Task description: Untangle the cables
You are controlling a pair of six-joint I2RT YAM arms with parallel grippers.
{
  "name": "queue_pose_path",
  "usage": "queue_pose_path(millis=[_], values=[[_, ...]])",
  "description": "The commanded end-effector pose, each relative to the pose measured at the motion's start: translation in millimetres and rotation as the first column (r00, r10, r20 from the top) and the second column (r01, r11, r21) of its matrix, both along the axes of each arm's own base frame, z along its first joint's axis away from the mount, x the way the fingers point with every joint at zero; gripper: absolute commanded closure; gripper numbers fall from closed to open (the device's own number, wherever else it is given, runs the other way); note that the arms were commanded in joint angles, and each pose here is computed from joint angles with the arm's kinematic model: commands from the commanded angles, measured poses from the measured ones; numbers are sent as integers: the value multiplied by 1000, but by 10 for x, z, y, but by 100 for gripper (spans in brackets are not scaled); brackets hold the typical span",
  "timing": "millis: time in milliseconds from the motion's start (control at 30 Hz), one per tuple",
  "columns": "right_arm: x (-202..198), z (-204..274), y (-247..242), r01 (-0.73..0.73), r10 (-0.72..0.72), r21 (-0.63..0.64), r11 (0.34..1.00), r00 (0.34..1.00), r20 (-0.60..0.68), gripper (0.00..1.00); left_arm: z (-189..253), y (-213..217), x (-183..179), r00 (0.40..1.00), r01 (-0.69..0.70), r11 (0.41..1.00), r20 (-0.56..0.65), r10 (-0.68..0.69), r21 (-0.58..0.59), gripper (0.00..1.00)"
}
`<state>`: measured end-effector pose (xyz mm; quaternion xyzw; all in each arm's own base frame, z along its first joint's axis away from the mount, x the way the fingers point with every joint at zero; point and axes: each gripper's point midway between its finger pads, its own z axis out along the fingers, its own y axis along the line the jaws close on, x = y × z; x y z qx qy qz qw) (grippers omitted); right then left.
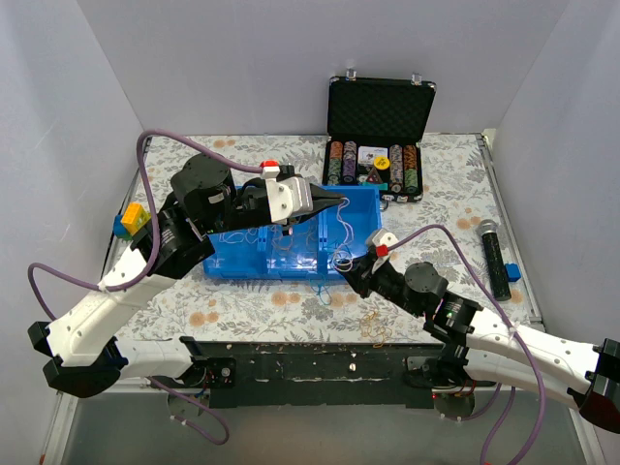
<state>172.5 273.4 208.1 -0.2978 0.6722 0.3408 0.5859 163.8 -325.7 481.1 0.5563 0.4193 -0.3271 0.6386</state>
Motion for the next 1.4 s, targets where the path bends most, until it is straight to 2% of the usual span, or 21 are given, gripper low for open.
queue_pose_path(millis=[0, 67, 233, 433, 500, 600, 633, 833, 933, 1067, 1367], values=[[-6, 394, 101, -28, 23, 105, 994, 999, 46, 88, 213, 72, -98, 1000, 17, 999, 23, -16, -46, 100], [-23, 292, 107, -32, 30, 91, 995, 999, 19, 99, 254, 80, -91, 1000, 10, 998, 25, -9, -59, 100], [-69, -214, 60, -16, 19, 46, 999, 996, -84, 99, 534, 97, -59, 997, -7, 994, 70, 14, -110, 100], [-143, -881, -68, 21, -26, -28, 999, 974, -224, 99, 1167, 198, -176, 992, 24, 971, 126, 7, -238, 98], [-185, -983, -92, 15, -23, -32, 999, 969, -246, 99, 1266, 210, -207, 994, 34, 964, 114, -4, -262, 98], [-189, -808, -93, 6, -9, -14, 1000, 975, -221, 99, 1212, 220, -241, 994, 44, 967, 106, -18, -250, 97], [-171, -711, -117, 18, -19, -8, 1000, 978, -206, 95, 1153, 210, -229, 995, 40, 970, 101, -16, -239, 97], [-156, 29, -267, 36, -30, 92, 995, 997, -70, 57, 840, 209, -166, 994, 9, 983, 105, 10, -182, 98], [-193, 340, -298, 14, -11, 120, 993, 1000, -22, 33, 710, 212, -155, 995, 3, 987, 103, 14, -158, 98], [-227, 573, -270, -21, 19, 132, 991, 1000, 21, 28, 633, 196, -158, 996, 8, 989, 90, 5, -145, 98], [-232, 748, -191, -58, 48, 155, 986, 996, 70, 28, 647, 189, -172, 997, 16, 989, 80, -4, -146, 98]])
